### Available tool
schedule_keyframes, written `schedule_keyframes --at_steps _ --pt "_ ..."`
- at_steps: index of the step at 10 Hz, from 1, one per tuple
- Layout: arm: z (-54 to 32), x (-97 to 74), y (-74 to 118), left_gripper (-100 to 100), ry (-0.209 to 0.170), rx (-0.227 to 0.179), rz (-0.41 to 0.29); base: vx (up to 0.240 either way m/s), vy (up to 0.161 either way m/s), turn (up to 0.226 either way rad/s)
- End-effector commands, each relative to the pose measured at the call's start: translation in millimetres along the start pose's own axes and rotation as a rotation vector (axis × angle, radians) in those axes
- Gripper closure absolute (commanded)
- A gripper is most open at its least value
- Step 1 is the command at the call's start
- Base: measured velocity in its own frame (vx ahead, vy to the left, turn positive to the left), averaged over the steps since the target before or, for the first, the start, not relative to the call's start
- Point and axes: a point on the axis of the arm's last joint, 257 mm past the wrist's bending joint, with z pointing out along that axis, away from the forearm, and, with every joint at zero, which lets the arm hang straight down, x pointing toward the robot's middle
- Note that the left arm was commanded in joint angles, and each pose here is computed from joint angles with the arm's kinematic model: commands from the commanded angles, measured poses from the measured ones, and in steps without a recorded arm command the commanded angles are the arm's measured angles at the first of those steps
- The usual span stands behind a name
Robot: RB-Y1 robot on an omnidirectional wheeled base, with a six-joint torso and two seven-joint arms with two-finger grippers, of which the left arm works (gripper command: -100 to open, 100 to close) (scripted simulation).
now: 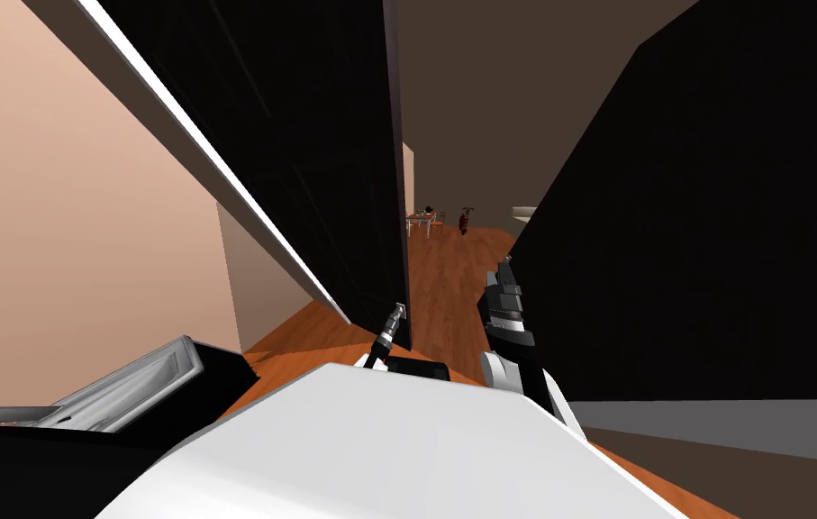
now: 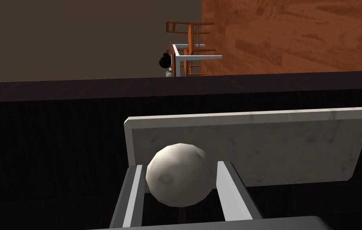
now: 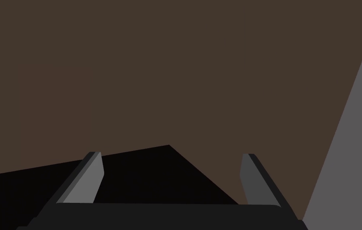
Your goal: Push the door open
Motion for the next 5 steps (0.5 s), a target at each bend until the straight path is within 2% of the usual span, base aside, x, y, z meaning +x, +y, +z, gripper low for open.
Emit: schedule_keyframes --at_steps 1,3,5 --pt "-0.6 0.0 0.2 100 0.000 0.000 -0.001 -0.011 0.003 0.003" --pt "-0.6 0.0 0.2 100 0.000 0.000 -0.001 -0.004 0.001 0.002" --pt "-1.5 -11.4 3.2 100 -0.018 -0.009 0.009 0.122 -0.052 0.030"
